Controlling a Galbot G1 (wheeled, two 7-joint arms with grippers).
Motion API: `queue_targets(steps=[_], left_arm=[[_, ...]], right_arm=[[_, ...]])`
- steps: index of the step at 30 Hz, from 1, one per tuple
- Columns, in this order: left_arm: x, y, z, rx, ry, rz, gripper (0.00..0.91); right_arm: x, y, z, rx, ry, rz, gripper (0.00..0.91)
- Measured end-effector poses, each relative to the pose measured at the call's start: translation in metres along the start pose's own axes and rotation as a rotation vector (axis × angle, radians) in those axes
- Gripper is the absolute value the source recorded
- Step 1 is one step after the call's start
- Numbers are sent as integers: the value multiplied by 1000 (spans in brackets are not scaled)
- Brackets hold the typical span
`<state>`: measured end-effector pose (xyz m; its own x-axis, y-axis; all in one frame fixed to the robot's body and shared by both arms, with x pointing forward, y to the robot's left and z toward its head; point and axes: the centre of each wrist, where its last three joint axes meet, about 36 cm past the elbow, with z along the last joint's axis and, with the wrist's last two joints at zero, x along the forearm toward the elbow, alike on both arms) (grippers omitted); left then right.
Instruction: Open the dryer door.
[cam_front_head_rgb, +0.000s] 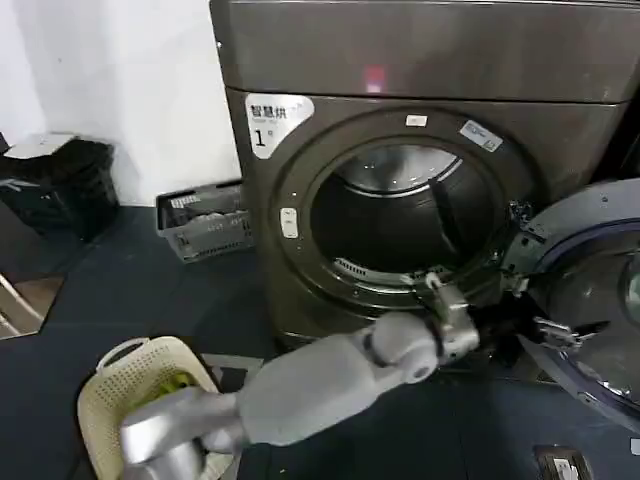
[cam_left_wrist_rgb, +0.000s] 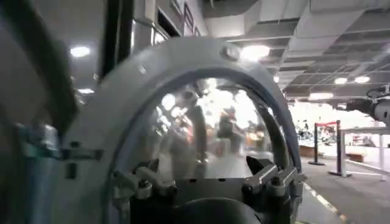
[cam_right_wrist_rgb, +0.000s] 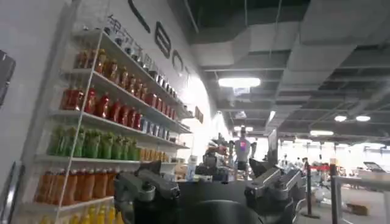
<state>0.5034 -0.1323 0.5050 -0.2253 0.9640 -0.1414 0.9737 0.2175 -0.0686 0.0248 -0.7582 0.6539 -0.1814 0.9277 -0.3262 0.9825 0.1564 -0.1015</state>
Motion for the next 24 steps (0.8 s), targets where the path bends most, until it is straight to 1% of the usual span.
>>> queue_targets(steps=[7,11,17,22,24], left_arm=[[-3,-14,-17,14,-39,56,907],[22,-3,-15,-11,-39,52,907],[48,10,-18,-55,-60,26,907],[64,13,-21,-83,-72,25,907],[72,11,-24,-126,-65,33,907]], right_arm=[[1,-3,-2,4,-4,5,907],[1,-3,-1,3,-4,5,907],[1,-2,-2,7,-5,-2,907],[0,-7,-6,13,-12,1,907],[-1,-8,-9,17,-14,0,907]])
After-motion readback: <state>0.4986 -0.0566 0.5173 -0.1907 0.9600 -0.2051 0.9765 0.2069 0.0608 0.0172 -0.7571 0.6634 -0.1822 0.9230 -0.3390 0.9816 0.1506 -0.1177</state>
